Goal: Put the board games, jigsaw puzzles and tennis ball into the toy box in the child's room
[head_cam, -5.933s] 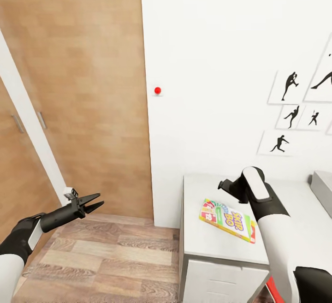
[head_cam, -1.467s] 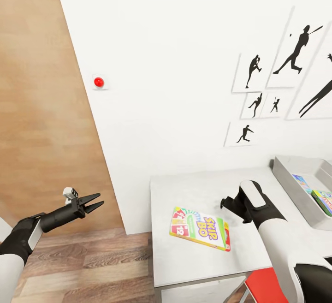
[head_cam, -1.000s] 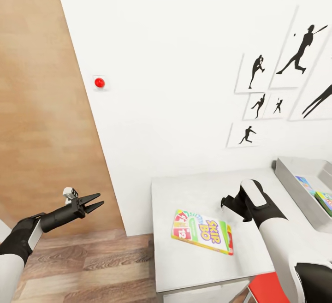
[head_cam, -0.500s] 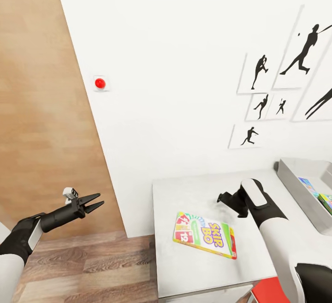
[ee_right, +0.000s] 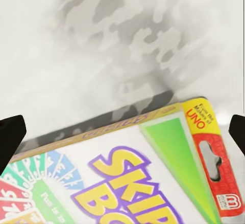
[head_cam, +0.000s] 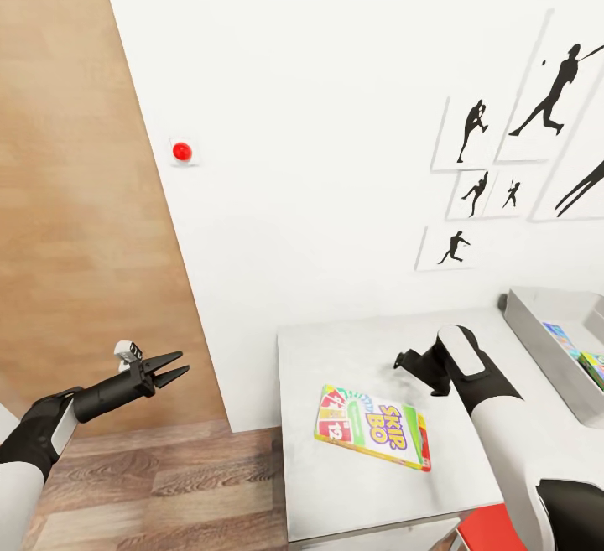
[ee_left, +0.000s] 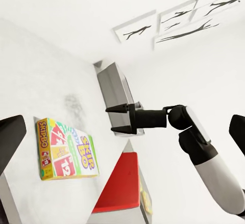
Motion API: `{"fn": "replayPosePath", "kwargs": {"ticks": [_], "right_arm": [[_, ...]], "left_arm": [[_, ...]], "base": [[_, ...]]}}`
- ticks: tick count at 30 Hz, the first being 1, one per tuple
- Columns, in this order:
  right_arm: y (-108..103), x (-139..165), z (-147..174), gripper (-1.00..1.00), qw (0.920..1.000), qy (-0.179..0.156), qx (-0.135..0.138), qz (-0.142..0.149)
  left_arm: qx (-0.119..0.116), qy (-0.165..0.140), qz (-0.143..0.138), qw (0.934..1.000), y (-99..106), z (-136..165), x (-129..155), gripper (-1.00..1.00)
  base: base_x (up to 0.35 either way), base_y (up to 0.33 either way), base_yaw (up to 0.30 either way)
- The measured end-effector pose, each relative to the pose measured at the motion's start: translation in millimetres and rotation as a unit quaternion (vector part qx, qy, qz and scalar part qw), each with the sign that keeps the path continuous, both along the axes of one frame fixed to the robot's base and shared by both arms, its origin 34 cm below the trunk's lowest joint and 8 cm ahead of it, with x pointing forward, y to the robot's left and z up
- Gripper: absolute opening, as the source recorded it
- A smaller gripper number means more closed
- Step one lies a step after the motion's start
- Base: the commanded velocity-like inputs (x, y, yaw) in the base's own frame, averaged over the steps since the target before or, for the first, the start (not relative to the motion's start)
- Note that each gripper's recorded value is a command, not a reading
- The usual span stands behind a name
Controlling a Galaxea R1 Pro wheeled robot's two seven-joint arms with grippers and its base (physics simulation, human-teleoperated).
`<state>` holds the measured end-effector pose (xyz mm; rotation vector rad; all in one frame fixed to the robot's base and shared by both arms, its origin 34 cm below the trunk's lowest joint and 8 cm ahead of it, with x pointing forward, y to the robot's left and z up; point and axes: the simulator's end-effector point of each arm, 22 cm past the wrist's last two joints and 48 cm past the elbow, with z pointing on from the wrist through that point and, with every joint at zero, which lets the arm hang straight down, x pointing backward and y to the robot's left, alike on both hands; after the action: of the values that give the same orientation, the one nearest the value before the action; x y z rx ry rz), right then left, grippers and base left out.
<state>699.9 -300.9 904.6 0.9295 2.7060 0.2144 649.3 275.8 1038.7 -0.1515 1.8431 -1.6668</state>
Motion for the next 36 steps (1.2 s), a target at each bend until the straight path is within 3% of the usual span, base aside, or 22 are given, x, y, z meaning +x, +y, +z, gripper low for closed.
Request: {"fn": "replayPosePath", "kwargs": {"ticks": [36], "right_arm": [[-0.7,-1.7,-2.1,1.0,1.0,0.003,-0.001,0.0]], "left_arm": [[0.0,0.0,0.0,1.0,0.0,-0.1,0.0,1.0]], "base": [[0.0,0.0,0.0]]}}
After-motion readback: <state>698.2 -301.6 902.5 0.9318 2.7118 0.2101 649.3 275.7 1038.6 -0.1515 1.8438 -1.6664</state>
